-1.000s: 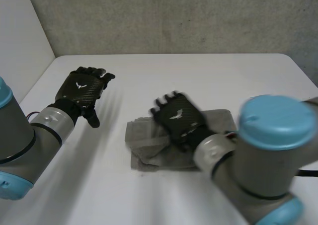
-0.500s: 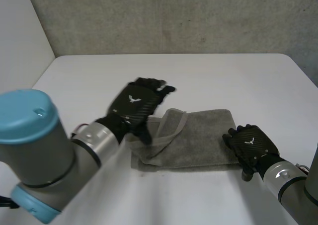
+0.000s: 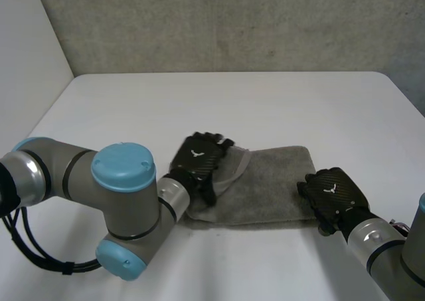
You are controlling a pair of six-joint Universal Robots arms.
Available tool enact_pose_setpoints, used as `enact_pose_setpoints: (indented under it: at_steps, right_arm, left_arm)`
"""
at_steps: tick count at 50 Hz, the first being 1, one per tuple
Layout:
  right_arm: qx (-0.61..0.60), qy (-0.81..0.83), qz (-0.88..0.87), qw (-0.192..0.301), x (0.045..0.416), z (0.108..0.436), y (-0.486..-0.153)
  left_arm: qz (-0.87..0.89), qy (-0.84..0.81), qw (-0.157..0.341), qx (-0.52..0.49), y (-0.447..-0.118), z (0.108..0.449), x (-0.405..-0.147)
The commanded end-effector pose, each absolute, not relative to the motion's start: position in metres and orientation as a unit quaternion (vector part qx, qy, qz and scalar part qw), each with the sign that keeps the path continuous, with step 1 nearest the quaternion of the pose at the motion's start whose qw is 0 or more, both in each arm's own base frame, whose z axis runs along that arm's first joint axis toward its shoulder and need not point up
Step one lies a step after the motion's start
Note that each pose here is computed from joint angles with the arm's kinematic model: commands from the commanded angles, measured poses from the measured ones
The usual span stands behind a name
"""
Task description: Fold the towel.
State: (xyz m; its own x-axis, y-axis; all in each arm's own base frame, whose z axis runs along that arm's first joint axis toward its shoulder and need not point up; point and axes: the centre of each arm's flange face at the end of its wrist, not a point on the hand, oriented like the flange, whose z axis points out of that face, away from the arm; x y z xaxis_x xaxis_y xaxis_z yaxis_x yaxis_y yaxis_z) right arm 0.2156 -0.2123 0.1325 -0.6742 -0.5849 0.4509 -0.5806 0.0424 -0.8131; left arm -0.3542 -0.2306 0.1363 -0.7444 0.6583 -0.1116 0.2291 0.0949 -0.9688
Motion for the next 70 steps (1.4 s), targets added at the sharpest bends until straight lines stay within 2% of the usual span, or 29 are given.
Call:
enact_pose_setpoints:
  at_steps: [1, 10, 17, 21, 29, 32, 34, 37, 39, 40, 42, 45, 48, 51, 54, 58, 60, 61, 64, 68, 70]
  right_arm:
    - [-0.406, 0.73, -0.55, 0.001, 0.216, 0.124, -0.215]
    - [-0.404, 0.732, -0.548, -0.001, 0.216, 0.122, -0.218]
    - [-0.389, 0.739, -0.549, -0.032, 0.21, 0.124, -0.224]
    - [-0.389, 0.738, -0.55, -0.032, 0.209, 0.124, -0.224]
    - [-0.413, 0.71, -0.568, -0.055, 0.216, 0.136, -0.231]
    - [-0.458, 0.654, -0.598, -0.068, 0.238, 0.156, -0.227]
    - [-0.522, 0.568, -0.634, -0.052, 0.282, 0.177, -0.202]
    - [-0.546, 0.529, -0.649, -0.04, 0.304, 0.186, -0.188]
    - [-0.586, 0.473, -0.658, -0.015, 0.342, 0.19, -0.165]
    - [-0.587, 0.473, -0.658, -0.015, 0.342, 0.189, -0.165]
    - [-0.628, 0.439, -0.642, 0.008, 0.371, 0.181, -0.145]
    - [-0.654, 0.432, -0.621, 0.021, 0.382, 0.17, -0.134]
    - [-0.716, 0.421, -0.554, 0.059, 0.404, 0.135, -0.107]
    - [-0.72, 0.428, -0.543, 0.063, 0.41, 0.13, -0.109]
    - [-0.711, 0.43, -0.552, 0.065, 0.413, 0.134, -0.112]
    - [-0.64, 0.47, -0.602, 0.084, 0.411, 0.163, -0.12]
    - [-0.56, 0.526, -0.633, 0.095, 0.393, 0.185, -0.139]
    - [-0.559, 0.526, -0.633, 0.095, 0.393, 0.185, -0.139]
    - [-0.462, 0.59, -0.654, 0.107, 0.36, 0.21, -0.168]
    - [-0.407, 0.623, -0.656, 0.122, 0.339, 0.222, -0.18]
    - [-0.348, 0.668, -0.646, 0.122, 0.311, 0.22, -0.2]
  left_arm:
    - [0.606, -0.746, 0.105, -0.255, -0.243, 0.137, -0.326]
    - [0.608, -0.746, 0.091, -0.256, -0.231, 0.14, -0.316]
    - [0.6, -0.749, 0.089, -0.265, -0.223, 0.137, -0.313]
    - [0.598, -0.75, 0.095, -0.268, -0.219, 0.138, -0.314]
    - [0.622, -0.733, 0.103, -0.255, -0.212, 0.166, -0.306]
    - [0.639, -0.722, 0.105, -0.245, -0.212, 0.182, -0.301]
    - [0.652, -0.715, 0.101, -0.231, -0.214, 0.195, -0.293]
    - [0.658, -0.715, 0.092, -0.22, -0.22, 0.199, -0.286]
    - [0.666, -0.714, 0.078, -0.199, -0.229, 0.206, -0.271]
    - [0.666, -0.714, 0.078, -0.199, -0.229, 0.206, -0.271]
    - [0.676, -0.712, 0.063, -0.179, -0.238, 0.214, -0.257]
    - [0.678, -0.713, 0.054, -0.168, -0.244, 0.216, -0.249]
    - [0.69, -0.709, 0.034, -0.141, -0.256, 0.219, -0.231]
    - [0.694, -0.705, 0.034, -0.139, -0.258, 0.22, -0.229]
    - [0.695, -0.704, 0.038, -0.142, -0.258, 0.22, -0.229]
    - [0.693, -0.7, 0.064, -0.161, -0.254, 0.22, -0.237]
    - [0.693, -0.697, 0.085, -0.166, -0.253, 0.221, -0.243]
    - [0.693, -0.697, 0.085, -0.166, -0.253, 0.221, -0.243]
    - [0.693, -0.693, 0.116, -0.164, -0.25, 0.224, -0.254]
    - [0.687, -0.694, 0.137, -0.164, -0.246, 0.222, -0.263]
    - [0.678, -0.696, 0.164, -0.168, -0.238, 0.218, -0.275]
